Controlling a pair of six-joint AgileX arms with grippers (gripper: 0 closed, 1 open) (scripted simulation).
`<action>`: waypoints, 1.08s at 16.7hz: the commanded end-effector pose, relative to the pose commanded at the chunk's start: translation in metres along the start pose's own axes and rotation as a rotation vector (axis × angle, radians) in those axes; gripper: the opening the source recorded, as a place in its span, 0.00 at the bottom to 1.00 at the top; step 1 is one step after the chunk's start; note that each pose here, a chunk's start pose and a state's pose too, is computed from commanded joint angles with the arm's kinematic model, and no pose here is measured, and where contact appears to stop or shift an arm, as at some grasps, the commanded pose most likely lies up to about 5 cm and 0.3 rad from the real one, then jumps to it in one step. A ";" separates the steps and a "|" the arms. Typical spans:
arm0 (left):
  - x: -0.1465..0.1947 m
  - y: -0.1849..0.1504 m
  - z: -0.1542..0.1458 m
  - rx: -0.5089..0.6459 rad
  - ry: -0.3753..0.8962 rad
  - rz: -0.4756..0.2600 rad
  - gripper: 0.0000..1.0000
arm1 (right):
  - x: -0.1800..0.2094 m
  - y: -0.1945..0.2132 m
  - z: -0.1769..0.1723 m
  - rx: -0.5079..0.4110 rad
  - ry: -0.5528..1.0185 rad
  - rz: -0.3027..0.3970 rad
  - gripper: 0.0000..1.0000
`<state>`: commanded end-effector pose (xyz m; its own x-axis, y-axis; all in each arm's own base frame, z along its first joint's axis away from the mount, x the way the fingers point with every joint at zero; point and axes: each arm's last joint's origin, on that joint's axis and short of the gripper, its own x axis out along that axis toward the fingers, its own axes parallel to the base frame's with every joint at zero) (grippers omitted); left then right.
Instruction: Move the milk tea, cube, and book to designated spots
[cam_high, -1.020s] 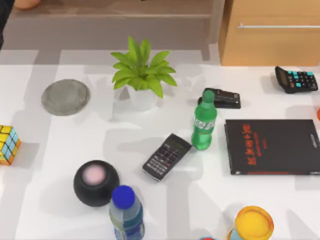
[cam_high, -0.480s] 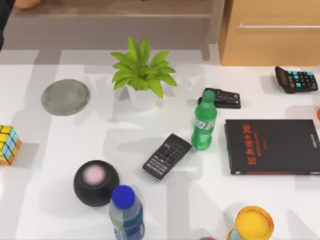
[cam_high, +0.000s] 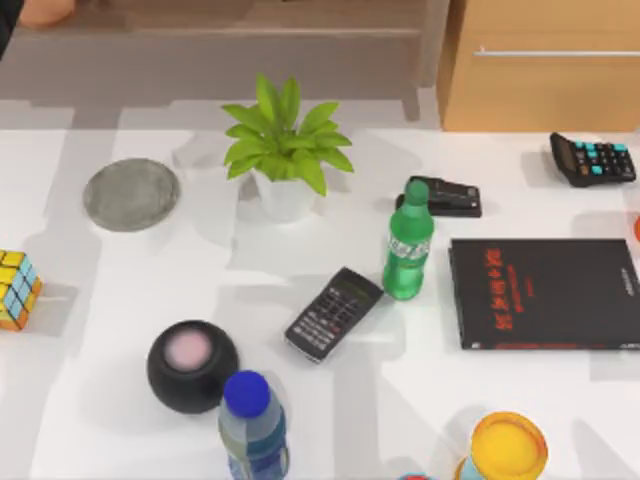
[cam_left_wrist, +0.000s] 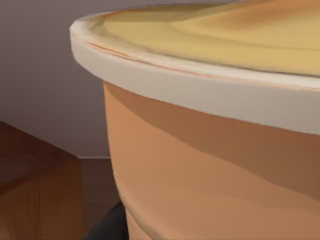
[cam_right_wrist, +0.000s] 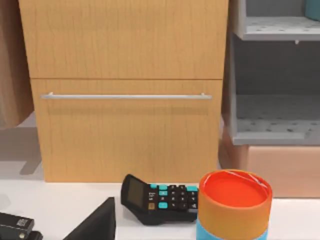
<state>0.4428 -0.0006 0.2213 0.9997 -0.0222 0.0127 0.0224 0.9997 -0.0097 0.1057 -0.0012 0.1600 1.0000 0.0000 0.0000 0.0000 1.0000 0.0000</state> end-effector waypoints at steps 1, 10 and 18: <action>-0.011 0.000 -0.001 0.000 0.010 0.000 0.00 | 0.000 0.000 0.000 0.000 0.000 0.000 1.00; -0.052 -0.002 0.000 0.001 0.015 -0.005 0.00 | 0.000 0.000 0.000 0.000 0.000 0.000 1.00; -0.076 -0.040 -0.021 -0.014 -0.079 -0.012 0.00 | 0.000 0.000 0.000 0.000 0.000 0.000 1.00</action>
<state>0.3667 -0.0387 0.1995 0.9953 -0.0326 0.0917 0.0348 0.9991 -0.0227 0.1057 -0.0012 0.1600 1.0000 0.0000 0.0000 0.0000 1.0000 0.0000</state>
